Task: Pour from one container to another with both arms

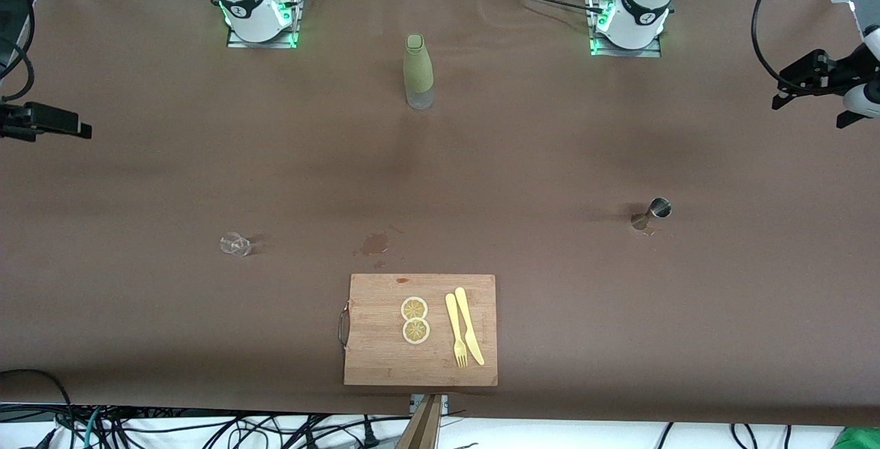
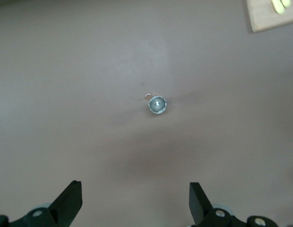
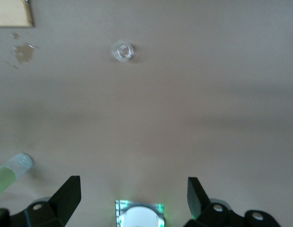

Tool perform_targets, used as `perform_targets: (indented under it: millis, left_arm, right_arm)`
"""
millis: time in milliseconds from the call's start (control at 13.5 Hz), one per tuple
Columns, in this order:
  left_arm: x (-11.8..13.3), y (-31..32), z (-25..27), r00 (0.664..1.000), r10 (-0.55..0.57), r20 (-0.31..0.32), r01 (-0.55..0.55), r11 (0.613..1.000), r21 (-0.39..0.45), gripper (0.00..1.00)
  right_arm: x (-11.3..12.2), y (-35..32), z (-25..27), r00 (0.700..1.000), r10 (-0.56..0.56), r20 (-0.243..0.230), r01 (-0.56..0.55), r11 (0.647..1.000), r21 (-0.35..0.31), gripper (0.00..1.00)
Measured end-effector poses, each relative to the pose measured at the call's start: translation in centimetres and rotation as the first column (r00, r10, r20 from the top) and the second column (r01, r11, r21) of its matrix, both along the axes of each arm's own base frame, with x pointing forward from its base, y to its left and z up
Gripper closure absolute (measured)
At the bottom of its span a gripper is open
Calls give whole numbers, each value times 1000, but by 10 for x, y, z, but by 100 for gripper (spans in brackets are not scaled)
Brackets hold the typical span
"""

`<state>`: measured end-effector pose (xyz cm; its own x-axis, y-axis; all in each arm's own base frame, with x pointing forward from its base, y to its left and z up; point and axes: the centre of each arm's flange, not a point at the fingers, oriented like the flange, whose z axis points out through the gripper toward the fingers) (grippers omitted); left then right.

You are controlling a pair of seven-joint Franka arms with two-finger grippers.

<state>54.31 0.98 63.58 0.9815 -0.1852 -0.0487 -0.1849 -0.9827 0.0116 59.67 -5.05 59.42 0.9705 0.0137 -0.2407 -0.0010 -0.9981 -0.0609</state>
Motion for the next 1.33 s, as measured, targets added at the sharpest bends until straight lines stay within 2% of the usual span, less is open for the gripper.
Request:
perform_targets:
  millis: [296, 593, 815, 963, 1333]
  left_arm:
    - [-1, -3, -5, 998, 55, -17, -55, 998, 4, 0]
    - [-1, -3, -5, 997, 69, -17, -69, 998, 3, 0]
    - [-1, -1, -5, 997, 77, -17, -77, 997, 3, 0]
    - [-1, 0, -5, 997, 78, -17, -78, 997, 3, 0]
    - [-1, 0, -5, 997, 79, -17, -79, 997, 3, 0]
  right_arm:
    - [-6, 57, -6, 1000, -9, -22, 8, 999, -37, 0]
    - [-2, 65, 1, 997, 3, 78, 1, 999, -43, 0]
    - [-15, 57, 34, 989, -5, 148, 13, 999, -50, 0]
    - [-24, 54, 44, 987, -5, 163, 15, 998, -61, 0]
    - [-26, 52, 43, 987, -8, 158, 19, 998, -65, 0]
